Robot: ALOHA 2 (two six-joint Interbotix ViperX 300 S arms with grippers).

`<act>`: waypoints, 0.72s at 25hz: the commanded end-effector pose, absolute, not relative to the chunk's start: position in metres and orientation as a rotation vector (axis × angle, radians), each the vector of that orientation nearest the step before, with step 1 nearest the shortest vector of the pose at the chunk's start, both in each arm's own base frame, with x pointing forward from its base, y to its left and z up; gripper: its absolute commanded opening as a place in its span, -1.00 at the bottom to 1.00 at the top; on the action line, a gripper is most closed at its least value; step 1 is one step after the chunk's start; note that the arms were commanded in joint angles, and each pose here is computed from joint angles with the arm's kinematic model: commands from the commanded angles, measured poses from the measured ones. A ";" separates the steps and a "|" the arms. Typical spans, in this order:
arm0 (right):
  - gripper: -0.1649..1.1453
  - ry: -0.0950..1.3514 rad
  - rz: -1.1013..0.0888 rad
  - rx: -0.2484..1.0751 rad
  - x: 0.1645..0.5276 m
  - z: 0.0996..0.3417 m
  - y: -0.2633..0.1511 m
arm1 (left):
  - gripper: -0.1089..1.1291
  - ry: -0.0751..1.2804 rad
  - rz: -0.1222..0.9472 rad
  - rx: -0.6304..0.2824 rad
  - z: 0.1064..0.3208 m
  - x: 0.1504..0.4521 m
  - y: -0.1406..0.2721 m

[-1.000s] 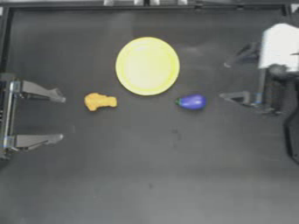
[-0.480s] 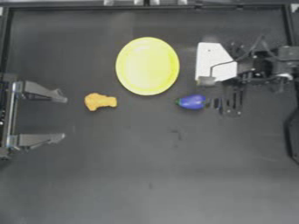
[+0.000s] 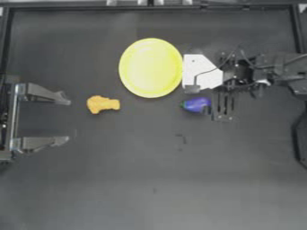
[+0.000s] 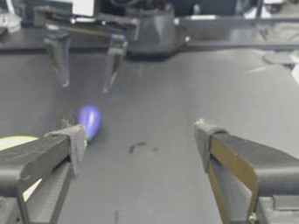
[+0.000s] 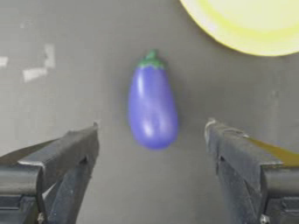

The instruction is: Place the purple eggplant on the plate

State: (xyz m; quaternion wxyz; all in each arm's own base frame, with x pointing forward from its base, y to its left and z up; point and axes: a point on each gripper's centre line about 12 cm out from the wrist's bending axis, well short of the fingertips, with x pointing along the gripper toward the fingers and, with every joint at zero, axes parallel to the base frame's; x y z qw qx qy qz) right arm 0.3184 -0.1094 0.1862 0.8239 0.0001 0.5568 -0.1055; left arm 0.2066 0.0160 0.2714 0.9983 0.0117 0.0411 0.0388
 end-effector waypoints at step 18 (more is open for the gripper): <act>0.77 1.222 -0.233 0.050 0.327 0.138 -0.121 | 0.83 0.076 0.080 0.022 0.276 0.211 0.017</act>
